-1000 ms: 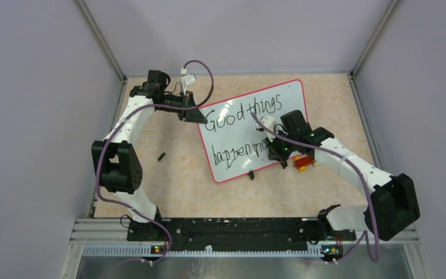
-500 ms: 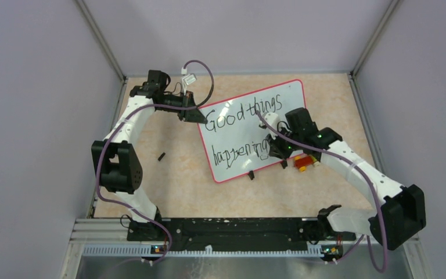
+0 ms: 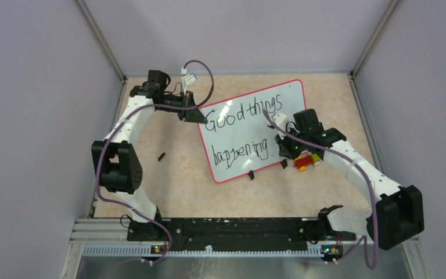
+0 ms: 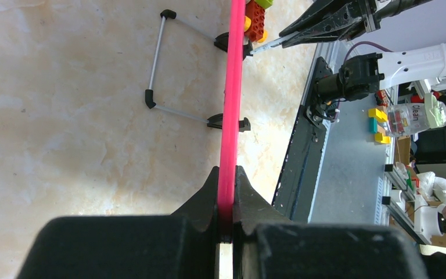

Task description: Write a sentence on the whiteboard

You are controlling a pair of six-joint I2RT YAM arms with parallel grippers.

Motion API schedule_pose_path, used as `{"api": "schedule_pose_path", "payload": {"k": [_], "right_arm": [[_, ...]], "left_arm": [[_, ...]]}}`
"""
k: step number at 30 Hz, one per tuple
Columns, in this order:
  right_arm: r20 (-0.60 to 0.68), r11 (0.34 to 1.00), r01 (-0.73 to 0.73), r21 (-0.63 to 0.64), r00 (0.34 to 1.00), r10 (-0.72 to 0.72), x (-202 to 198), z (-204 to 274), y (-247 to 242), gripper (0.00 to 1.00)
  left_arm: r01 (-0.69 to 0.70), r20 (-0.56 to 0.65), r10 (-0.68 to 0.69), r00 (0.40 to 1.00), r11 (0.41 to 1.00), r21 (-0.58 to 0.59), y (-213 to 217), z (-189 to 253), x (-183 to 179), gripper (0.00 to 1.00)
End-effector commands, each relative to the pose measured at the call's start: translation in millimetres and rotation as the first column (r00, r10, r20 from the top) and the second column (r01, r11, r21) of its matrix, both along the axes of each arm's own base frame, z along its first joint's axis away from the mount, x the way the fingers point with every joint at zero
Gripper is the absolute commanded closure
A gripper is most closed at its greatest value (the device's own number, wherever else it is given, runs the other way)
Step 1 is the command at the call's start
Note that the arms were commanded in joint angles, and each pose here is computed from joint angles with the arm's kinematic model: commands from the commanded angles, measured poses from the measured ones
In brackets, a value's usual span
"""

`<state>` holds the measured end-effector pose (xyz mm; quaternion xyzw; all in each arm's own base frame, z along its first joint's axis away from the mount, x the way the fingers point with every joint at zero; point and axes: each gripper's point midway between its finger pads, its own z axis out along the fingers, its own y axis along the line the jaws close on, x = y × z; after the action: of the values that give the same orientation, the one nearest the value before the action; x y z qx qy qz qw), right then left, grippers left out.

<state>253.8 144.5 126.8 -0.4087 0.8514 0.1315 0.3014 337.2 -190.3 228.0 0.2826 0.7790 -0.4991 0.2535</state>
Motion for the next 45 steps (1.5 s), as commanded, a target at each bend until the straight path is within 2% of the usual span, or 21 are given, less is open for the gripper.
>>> {"api": "schedule_pose_path", "payload": {"k": [1,15,21,27,35,41,45], "right_arm": [[0.058,1.0,0.004,0.024,0.998,-0.005,15.7,7.9,5.1,1.0],[0.048,0.999,0.022,-0.024,0.999,-0.021,22.9,-4.0,-2.2,1.0],[0.054,1.0,-0.005,0.01,0.999,0.004,22.0,14.4,4.6,1.0],[0.101,0.991,-0.052,0.124,0.994,0.04,16.8,58.6,21.6,1.0],[0.132,0.967,-0.095,0.236,0.989,0.065,16.4,106.6,40.5,1.0],[0.145,0.943,-0.121,0.309,0.986,0.079,17.6,127.4,53.7,1.0],[0.148,0.932,-0.129,0.339,0.986,0.083,17.2,133.4,58.3,1.0]], "left_arm": [[-0.039,0.169,0.025,0.985,0.996,0.08,8.6,1.5,26.1,1.0],[-0.04,0.174,0.025,0.984,0.996,0.084,9.1,1.3,26.2,1.0],[-0.038,0.168,0.025,0.986,0.996,0.077,8.3,1.2,26.2,1.0],[-0.041,0.178,0.029,0.984,0.997,0.064,6.9,7.4,28.2,1.0],[-0.054,0.218,0.041,0.975,0.997,0.057,6.8,23.5,31.6,0.68],[-0.061,0.249,0.046,0.967,0.997,0.053,8.5,40.5,31.0,0.4],[-0.122,0.281,0.101,0.954,0.991,0.058,28.7,60.3,37.7,0.22]]}}
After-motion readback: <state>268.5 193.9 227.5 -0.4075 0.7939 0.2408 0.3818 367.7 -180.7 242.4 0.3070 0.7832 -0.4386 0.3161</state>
